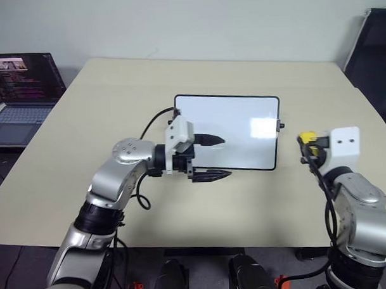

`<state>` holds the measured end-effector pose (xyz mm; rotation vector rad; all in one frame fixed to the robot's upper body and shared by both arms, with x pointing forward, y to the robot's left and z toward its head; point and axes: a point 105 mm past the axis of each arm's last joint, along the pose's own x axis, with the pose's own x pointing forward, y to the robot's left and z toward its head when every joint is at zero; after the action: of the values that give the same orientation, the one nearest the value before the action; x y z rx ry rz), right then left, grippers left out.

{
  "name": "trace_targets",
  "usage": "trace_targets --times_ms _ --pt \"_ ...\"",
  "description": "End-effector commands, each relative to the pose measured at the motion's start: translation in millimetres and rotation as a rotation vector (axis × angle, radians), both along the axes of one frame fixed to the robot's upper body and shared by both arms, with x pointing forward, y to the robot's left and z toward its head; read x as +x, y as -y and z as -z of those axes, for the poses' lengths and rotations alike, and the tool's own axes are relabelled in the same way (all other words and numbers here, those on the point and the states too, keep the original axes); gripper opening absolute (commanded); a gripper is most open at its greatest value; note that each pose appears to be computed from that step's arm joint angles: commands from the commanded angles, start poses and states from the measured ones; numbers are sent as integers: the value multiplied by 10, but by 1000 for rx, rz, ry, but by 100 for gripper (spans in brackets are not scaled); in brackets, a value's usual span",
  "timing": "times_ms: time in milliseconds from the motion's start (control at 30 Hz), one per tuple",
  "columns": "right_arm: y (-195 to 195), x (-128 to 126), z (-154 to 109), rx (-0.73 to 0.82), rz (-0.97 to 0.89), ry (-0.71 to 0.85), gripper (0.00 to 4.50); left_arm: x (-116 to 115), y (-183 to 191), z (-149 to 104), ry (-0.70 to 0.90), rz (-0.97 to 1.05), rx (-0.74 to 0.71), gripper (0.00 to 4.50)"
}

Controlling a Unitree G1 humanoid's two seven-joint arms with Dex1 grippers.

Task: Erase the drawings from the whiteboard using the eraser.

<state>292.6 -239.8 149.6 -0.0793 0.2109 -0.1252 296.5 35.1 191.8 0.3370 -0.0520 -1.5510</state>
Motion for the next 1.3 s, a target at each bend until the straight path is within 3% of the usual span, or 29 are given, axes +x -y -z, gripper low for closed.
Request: trace_targets --times_ms 33,300,533,733,867,1000,1133,1300 --pt "111 20 96 18 16 -31 114 -10 193 10 27 91 59 450" --pt "110 286 270 28 -43 -82 114 128 447 152 66 129 162 450" --pt "175 477 344 34 -46 -89 114 178 458 176 98 109 177 450" --pt "236 626 352 79 -32 -68 317 178 413 199 90 94 181 450" --pt "199 660 223 104 -56 -7 447 211 359 185 92 53 161 450" --pt "27 572 -18 -17 -146 88 447 306 200 130 85 -65 95 450" --pt "-285 300 -181 -77 -243 192 447 390 -202 72 50 -301 -25 450" --pt "-403 -60 -76 -102 -207 282 447 224 -708 44 1 -626 -203 450"
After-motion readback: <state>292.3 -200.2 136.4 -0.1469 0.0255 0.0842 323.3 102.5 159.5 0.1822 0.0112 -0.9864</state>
